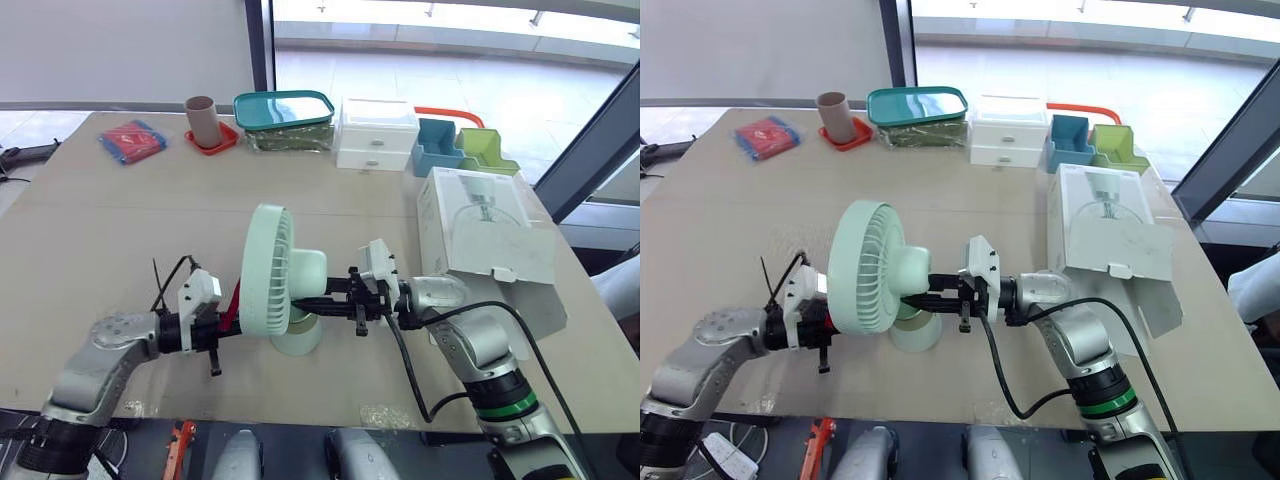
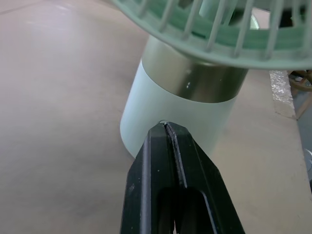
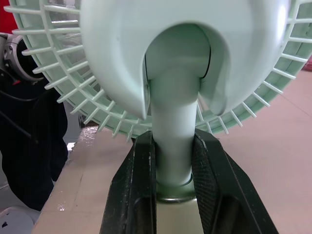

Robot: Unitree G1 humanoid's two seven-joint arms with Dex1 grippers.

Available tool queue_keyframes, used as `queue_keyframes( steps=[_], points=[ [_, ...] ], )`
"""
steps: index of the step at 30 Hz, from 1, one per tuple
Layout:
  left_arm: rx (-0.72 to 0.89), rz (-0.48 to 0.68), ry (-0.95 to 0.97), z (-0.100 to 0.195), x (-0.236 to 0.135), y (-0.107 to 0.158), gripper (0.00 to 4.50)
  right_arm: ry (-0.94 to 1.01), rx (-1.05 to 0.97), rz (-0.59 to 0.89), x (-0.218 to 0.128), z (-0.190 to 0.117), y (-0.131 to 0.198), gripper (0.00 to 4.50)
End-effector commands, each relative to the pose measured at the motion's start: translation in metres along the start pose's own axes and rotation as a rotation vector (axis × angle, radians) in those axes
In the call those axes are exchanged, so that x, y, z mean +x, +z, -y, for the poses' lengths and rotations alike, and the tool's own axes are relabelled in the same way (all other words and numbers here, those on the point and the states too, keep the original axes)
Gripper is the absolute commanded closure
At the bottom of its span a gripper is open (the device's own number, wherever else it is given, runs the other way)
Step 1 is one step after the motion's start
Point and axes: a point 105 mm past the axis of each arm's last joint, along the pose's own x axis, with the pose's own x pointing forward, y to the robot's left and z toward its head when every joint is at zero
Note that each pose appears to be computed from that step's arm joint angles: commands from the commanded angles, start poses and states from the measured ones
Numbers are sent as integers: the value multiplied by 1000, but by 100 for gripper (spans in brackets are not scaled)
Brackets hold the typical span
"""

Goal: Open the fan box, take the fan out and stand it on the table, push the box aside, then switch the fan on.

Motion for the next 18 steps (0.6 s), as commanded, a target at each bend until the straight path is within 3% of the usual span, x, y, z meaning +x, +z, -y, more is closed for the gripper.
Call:
queue_keyframes(
  steps=[1, 6, 18],
  points=[
    [50, 24, -24, 6, -8, 13, 443, -10, -108, 69, -2, 7, 36, 404],
    [50, 16, -32, 10, -11, 10, 443, -14, -138, 67, -5, 13, 47, 404],
    [48, -2, -49, 16, -4, -3, 443, -40, -164, 53, -10, 60, 58, 404]
  ],
)
